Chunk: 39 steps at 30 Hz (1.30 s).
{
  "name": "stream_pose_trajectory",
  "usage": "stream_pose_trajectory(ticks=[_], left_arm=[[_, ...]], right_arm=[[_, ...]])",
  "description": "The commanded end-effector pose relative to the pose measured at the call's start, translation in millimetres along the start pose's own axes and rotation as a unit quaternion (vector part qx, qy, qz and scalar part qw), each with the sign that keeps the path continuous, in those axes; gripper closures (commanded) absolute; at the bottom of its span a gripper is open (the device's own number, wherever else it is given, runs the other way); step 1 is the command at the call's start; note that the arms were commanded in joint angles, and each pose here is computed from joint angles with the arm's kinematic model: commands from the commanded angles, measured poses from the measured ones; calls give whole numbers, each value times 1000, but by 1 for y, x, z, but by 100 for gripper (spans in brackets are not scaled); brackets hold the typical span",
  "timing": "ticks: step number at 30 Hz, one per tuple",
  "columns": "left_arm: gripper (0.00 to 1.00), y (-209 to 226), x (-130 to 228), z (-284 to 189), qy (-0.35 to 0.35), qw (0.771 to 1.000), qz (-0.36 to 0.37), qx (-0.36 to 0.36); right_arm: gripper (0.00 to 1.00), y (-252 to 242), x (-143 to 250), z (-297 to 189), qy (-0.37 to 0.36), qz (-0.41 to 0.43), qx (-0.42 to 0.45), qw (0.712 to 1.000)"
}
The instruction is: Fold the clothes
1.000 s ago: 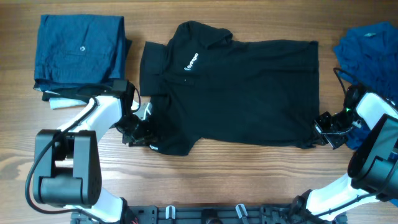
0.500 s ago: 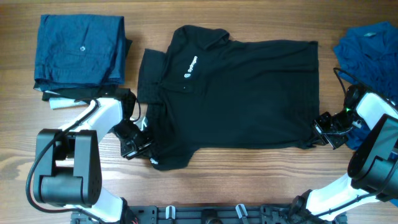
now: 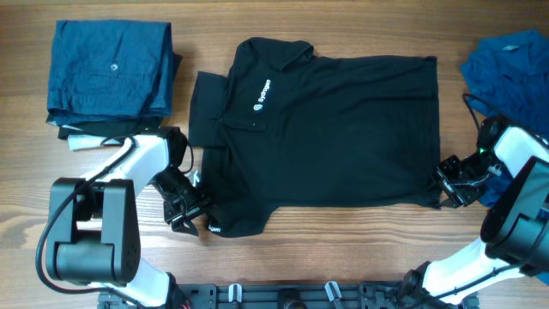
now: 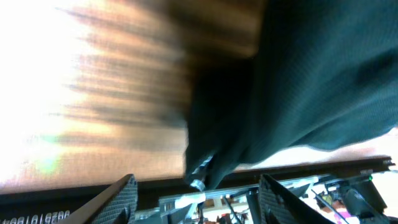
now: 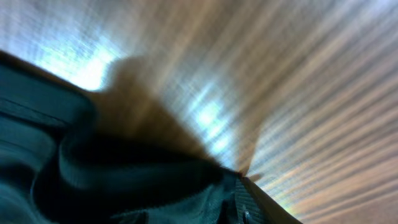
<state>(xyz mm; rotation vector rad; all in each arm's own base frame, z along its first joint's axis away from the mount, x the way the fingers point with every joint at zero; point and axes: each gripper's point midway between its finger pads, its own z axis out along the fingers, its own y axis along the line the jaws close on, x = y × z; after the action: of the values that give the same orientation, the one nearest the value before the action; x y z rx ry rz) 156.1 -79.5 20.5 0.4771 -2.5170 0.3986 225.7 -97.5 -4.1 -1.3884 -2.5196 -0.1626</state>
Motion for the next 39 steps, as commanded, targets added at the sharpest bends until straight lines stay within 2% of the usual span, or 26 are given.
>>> stream_pose_trajectory(ticks=[1, 4, 7, 9, 10, 11, 13, 14, 16, 18, 20, 24, 27, 32, 36, 39], left_arm=[[39, -18, -12, -27, -37, 999, 18, 13], [35, -45, -29, -72, -114, 992, 37, 42], [33, -79, -44, -133, -203, 973, 72, 78], [37, -103, -59, -172, -271, 951, 106, 102], [44, -116, -69, -189, -309, 935, 129, 116], [50, -130, -79, -205, -347, 916, 158, 127], [66, -150, -93, -224, -396, 886, 191, 144], [73, -165, -101, -233, -422, 868, 210, 155], [79, -194, -113, -248, -466, 832, 247, 171], [87, -222, -132, -258, -516, 796, 269, 166], [88, -241, -154, -255, -548, 775, 274, 156], [95, -263, -196, -215, -540, 776, 286, 159], [96, -271, -226, -177, -528, 782, 293, 153], [96, -293, -238, -159, -540, 762, 317, 165], [96, -281, -233, -130, -498, 796, 320, 131], [96, -261, -228, -101, -463, 820, 332, 65]], right_arm=[[51, 7, -26, -31, -31, -5, 19, 999], [48, 20, -34, -78, -46, -24, 9, 999], [40, 52, -23, -118, -44, -105, -43, 993], [34, 84, -17, -137, -55, -184, -100, 976], [33, 99, -17, -144, -70, -211, -118, 968], [36, 112, -22, -149, -91, -224, -130, 961], [50, 130, -31, -153, -127, -244, -143, 951], [63, 142, -34, -156, -146, -256, -151, 943], [80, 167, -39, -162, -185, -283, -168, 926], [91, 196, -42, -169, -228, -328, -181, 899], [96, 216, -46, -168, -260, -352, -173, 882], [96, 228, -49, -146, -260, -377, -146, 877], [95, 229, -64, -108, -243, -393, -116, 879], [95, 232, -82, -61, -220, -398, -93, 886], [94, 226, -90, -37, -205, -396, -71, 892], [95, 206, -111, -22, -220, -366, -2, 904]])
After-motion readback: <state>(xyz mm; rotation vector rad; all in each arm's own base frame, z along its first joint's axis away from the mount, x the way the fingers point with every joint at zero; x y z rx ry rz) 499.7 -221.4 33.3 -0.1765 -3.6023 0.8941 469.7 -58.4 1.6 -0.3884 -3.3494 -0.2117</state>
